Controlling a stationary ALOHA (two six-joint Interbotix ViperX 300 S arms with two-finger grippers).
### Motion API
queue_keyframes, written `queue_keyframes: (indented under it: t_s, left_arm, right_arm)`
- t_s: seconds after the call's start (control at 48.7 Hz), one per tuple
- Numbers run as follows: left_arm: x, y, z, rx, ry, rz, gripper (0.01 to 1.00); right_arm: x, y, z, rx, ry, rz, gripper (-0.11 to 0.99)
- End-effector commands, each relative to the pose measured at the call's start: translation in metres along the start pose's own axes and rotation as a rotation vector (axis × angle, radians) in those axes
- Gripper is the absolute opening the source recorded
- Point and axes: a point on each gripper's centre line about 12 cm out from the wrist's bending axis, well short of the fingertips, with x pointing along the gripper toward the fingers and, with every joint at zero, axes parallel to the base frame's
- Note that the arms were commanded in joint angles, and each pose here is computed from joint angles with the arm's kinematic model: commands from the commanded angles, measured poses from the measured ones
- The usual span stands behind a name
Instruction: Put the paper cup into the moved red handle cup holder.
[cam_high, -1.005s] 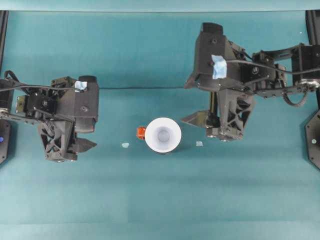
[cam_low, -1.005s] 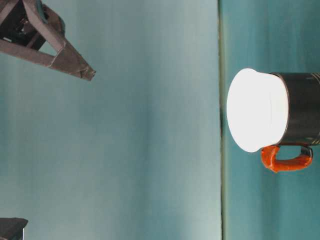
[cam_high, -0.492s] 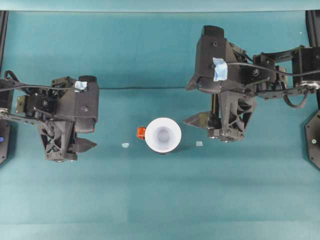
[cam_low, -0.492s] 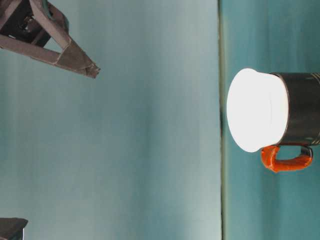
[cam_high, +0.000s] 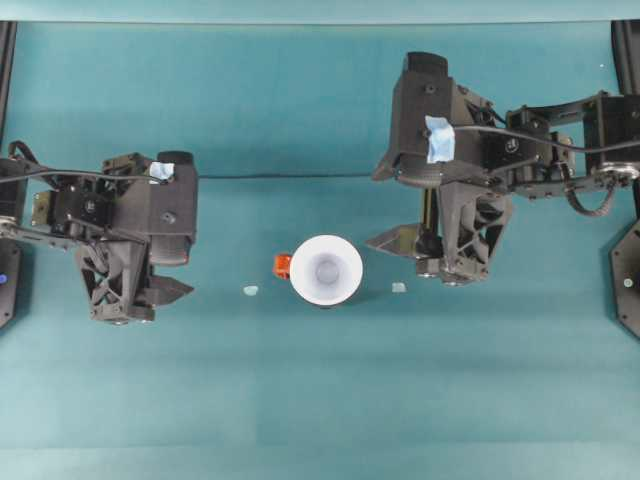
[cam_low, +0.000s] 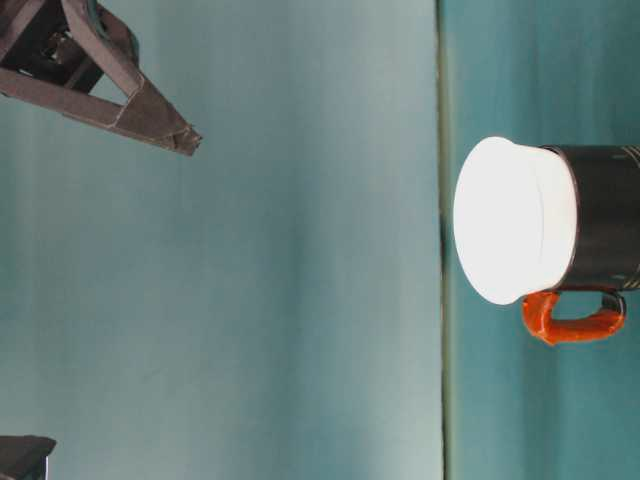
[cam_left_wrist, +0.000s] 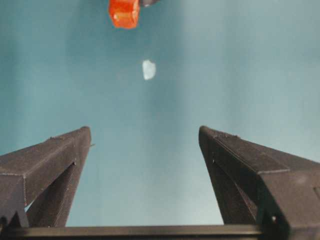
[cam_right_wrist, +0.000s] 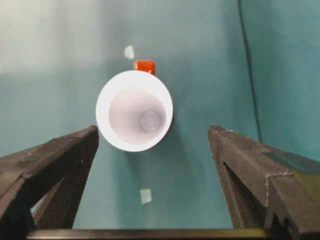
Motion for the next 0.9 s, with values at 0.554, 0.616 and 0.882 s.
queue_keyframes:
  t_s: [0.554,0.616,0.882]
  left_arm:
    - [-0.0077,0.0001,0.0061,-0.002,-0.034,0.0,0.948]
    - [-0.0072,0.0001,0.006,-0.001,-0.032,0.0,0.948]
    - [-0.0072,-0.0007,0.006,0.001,-0.032,0.0,0.948]
  right_arm:
    - [-0.0099,0.0014,0.0052,-0.005,-0.034,0.005,0.96]
    - [-0.0102,0.0009,0.0056,-0.004,-0.034,0.004,0.96]
    - [-0.0102,0.0015,0.0057,-0.004,-0.035,0.006,0.96]
